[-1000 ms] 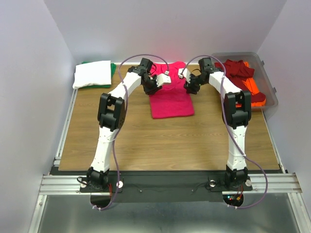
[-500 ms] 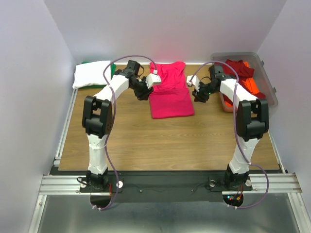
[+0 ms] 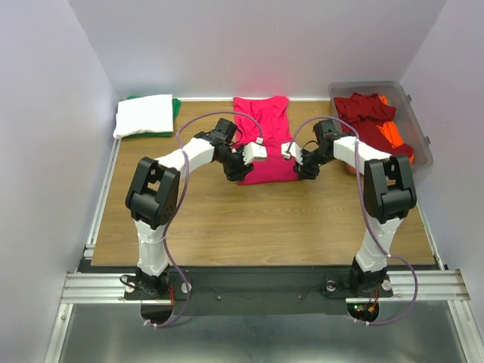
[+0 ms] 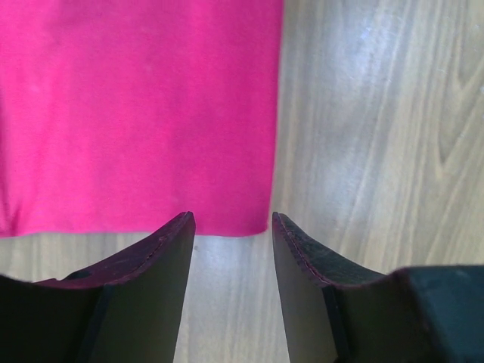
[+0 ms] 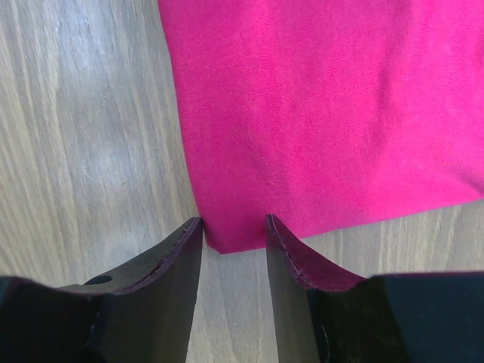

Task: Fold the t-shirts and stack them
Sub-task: Fold the tshirt

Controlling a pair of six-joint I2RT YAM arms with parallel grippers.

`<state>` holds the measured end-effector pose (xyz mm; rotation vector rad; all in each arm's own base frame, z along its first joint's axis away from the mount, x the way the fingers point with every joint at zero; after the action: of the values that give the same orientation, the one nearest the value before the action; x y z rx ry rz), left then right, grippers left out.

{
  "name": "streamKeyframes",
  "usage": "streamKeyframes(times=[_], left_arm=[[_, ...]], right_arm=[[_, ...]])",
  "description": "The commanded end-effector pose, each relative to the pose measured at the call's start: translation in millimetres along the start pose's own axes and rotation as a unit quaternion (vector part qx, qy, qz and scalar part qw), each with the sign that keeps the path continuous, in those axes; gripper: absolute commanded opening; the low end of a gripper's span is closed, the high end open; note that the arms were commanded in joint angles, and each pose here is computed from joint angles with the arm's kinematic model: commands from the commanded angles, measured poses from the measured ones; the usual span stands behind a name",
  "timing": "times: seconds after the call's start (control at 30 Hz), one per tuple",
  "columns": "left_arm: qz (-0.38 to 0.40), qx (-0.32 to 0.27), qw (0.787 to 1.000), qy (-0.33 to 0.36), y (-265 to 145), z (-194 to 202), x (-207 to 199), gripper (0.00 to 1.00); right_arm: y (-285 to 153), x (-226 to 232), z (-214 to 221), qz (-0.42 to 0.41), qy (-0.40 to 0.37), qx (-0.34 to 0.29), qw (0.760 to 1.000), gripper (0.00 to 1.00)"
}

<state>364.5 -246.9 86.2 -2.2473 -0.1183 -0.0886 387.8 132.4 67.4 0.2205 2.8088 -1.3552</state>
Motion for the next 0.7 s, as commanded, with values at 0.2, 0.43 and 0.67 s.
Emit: streamKeyframes(times=[0.2,0.43,0.67], left_arm=[[0.013,0.006,1.0,0.017,20.1,2.0,-6.1,0.57],[0.025,0.03,0.999,0.022,29.9,11.4,-17.8,0.55],[0.032,0.058,0.998,0.011,36.3,28.1,-28.0,0.23]], right_arm=[[18.9,-4.3,12.1,0.006,-0.036,0.013,0.999,0.35],[24.1,7.2,19.4,-0.003,-0.037,0.02,0.999,0.19],[22.8,14.5,17.3,-0.004,-0.032,0.023,0.999,0.01]])
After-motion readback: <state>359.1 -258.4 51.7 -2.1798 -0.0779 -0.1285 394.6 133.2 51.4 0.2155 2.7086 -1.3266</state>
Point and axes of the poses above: each gripper's point midway between its finger pads, its own y axis out along the fingers, its own x axis along the line the jaws close on, z = x × y, the point moved 3 cm from there along -y, back along the fingers, and after that the axes turned 5 degrees about y, right-handed, at the moved point
